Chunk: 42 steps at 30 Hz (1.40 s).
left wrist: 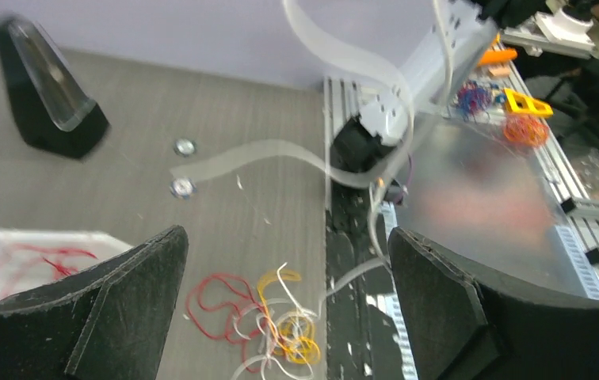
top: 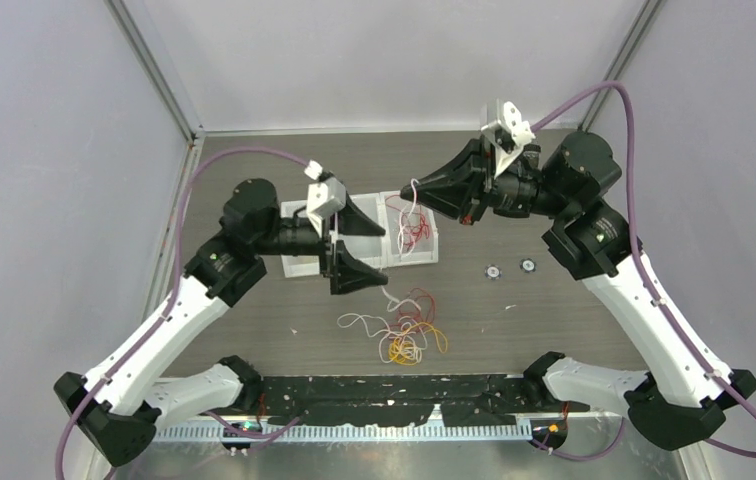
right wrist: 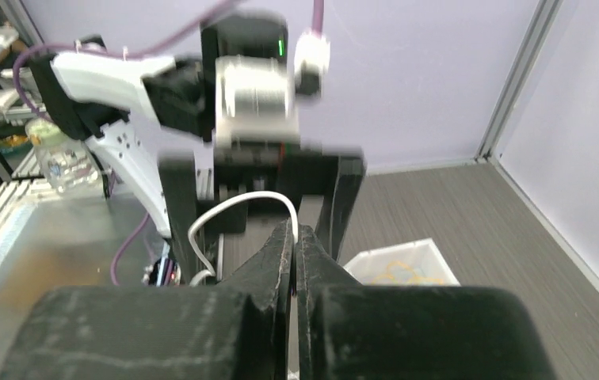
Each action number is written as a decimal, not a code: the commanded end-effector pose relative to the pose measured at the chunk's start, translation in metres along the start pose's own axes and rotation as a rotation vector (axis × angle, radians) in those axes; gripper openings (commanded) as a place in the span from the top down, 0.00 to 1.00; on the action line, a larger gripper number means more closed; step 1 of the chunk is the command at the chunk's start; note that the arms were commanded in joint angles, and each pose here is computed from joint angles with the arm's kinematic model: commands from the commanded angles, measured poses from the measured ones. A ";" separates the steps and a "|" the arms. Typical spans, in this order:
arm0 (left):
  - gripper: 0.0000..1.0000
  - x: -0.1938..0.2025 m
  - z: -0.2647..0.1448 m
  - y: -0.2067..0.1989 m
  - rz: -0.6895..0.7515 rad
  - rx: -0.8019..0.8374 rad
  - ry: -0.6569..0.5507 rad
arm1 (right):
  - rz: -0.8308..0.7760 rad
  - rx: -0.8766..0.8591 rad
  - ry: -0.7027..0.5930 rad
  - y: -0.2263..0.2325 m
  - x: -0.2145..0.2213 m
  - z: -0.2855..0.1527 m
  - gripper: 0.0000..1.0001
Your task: Untangle the cables
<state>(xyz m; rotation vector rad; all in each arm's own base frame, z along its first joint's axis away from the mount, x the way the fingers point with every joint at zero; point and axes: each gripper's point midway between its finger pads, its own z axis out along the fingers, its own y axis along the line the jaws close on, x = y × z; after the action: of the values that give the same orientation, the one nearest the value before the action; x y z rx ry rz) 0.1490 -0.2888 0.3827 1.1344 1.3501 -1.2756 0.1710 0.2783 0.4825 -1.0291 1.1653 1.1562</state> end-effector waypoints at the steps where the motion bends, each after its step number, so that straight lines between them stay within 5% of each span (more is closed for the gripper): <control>1: 0.00 0.041 -0.004 -0.016 0.033 0.088 0.043 | -0.062 0.028 -0.142 0.002 -0.065 -0.002 0.95; 7: 0.03 0.109 -0.017 -0.008 0.159 0.060 0.115 | -0.031 0.033 -0.178 -0.005 -0.087 0.003 0.95; 17: 0.08 0.061 -0.016 0.016 0.195 -0.136 -0.040 | 0.030 0.121 -0.078 -0.042 -0.035 0.015 0.95; 22: 0.07 0.071 -0.017 0.041 0.107 -0.260 -0.022 | 0.100 0.247 0.003 -0.085 0.016 0.025 0.95; 29: 0.00 0.094 -0.071 0.109 -0.091 -0.606 0.003 | 0.130 0.380 0.054 -0.141 0.070 0.042 0.95; 42: 0.01 0.129 -0.125 0.141 -0.186 -0.870 0.087 | 0.087 0.506 0.184 -0.252 0.182 0.081 0.95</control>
<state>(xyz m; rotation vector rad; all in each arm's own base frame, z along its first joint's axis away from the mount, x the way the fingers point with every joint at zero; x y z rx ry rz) 0.2593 -0.1719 0.2530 0.5212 1.7653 -0.7026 0.4069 0.3435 0.3000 -0.6989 1.6591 0.8624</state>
